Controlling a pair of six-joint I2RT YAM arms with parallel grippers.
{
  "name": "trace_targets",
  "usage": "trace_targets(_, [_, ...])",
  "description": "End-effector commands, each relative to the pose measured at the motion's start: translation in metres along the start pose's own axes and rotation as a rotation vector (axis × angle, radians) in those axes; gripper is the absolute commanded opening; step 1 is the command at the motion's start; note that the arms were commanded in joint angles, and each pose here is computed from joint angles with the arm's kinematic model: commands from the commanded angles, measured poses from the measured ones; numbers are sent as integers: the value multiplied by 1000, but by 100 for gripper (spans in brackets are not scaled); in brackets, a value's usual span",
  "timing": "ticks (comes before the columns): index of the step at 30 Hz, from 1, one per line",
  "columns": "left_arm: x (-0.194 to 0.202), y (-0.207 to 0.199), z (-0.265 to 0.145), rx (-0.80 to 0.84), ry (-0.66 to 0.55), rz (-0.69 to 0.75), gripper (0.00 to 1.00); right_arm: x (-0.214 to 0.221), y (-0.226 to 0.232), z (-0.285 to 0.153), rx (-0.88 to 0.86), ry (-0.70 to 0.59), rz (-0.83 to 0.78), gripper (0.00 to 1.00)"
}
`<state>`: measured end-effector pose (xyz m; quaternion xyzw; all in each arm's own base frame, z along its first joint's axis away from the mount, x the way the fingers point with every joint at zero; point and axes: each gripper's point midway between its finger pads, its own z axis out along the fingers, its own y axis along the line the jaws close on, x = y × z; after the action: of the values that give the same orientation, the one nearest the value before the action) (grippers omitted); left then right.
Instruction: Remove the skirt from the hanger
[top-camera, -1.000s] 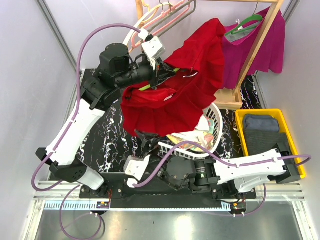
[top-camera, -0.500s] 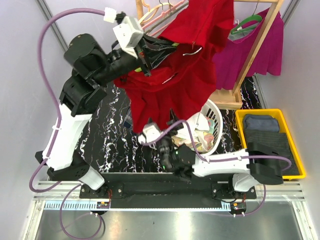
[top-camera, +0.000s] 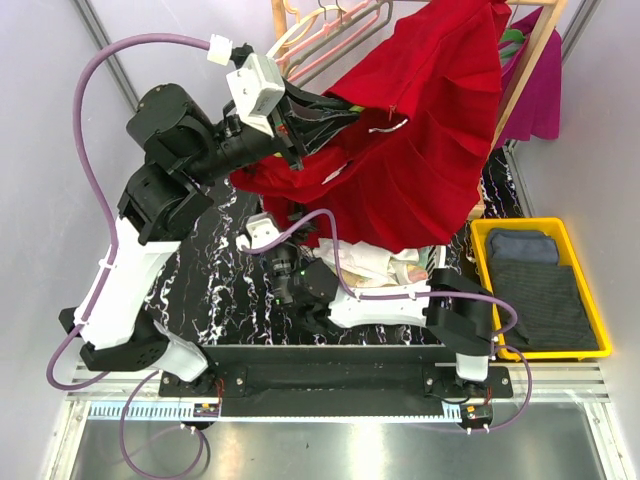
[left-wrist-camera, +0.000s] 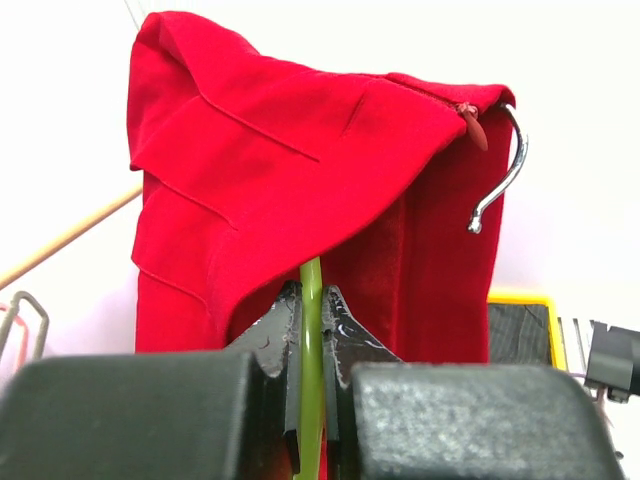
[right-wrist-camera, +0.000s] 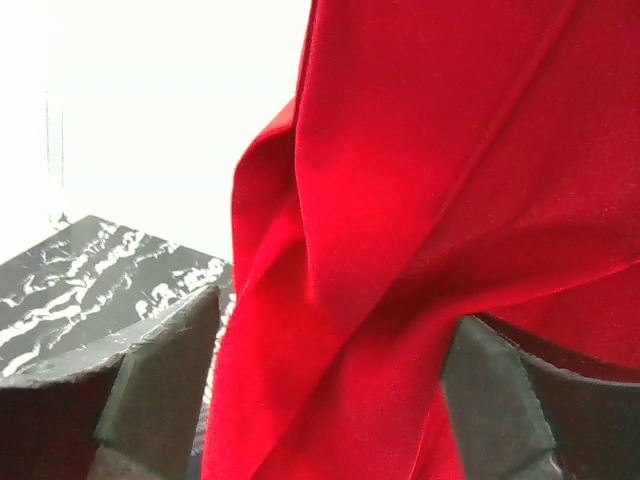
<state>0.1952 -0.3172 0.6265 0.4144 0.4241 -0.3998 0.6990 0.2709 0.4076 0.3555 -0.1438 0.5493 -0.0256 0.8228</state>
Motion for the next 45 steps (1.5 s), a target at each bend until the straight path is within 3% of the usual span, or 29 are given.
trace_targets(1, [-87,-7,-25,-8,-260,141,0,-46,-21,12,79,-121,264,66])
trace_targets(2, [-84,-8,-24,-6,-253,137,0,-46,-27,12,84,-120,271,46])
trace_targets(3, [-84,-7,-25,-9,-253,137,0,-45,-30,12,87,-117,276,4])
trace_targets(4, [-84,-8,-25,-8,-252,137,0,-43,-35,11,102,-105,293,0])
trace_targets(10, [-83,-3,-26,-36,-251,164,0,-30,-62,-8,131,-38,239,0])
trace_targets(12, [-86,3,-26,-62,-256,209,0,-28,-76,-35,100,-11,241,0])
trace_targets(13, [-87,6,-25,-76,-260,225,0,-5,-80,-52,91,58,197,0])
trace_targets(15, [-103,14,-29,-119,-291,269,0,-5,-105,-75,102,124,276,0])
trace_targets(16, [-103,18,-24,-132,-297,275,0,20,-100,-104,63,222,192,0])
trace_targets(18, [-115,26,-26,-167,-327,287,0,26,-118,-127,77,291,331,0])
trace_targets(19, [-126,28,-26,-179,-357,298,0,49,-118,-152,51,357,185,0])
trace_targets(20, [-136,32,-28,-200,-391,305,0,47,-135,-158,66,370,234,0])
trace_targets(21, [-142,33,-29,-209,-413,308,0,48,-133,-164,89,371,396,0])
trace_targets(22, [-158,33,-33,-221,-462,322,0,57,-141,-172,49,378,267,0])
trace_targets(31, [-203,36,-67,-316,-576,404,0,57,-187,-164,142,386,208,0])
trace_targets(34, [-217,40,-85,-374,-599,440,0,58,-228,-168,241,392,259,0])
trace_targets(36, [-234,38,-102,-403,-652,467,0,60,-245,-171,248,405,209,0])
trace_targets(40, [-260,35,-126,-445,-732,504,0,57,-277,-170,276,418,264,0])
trace_targets(45, [-271,28,-136,-442,-774,528,0,60,-258,-163,243,414,165,0])
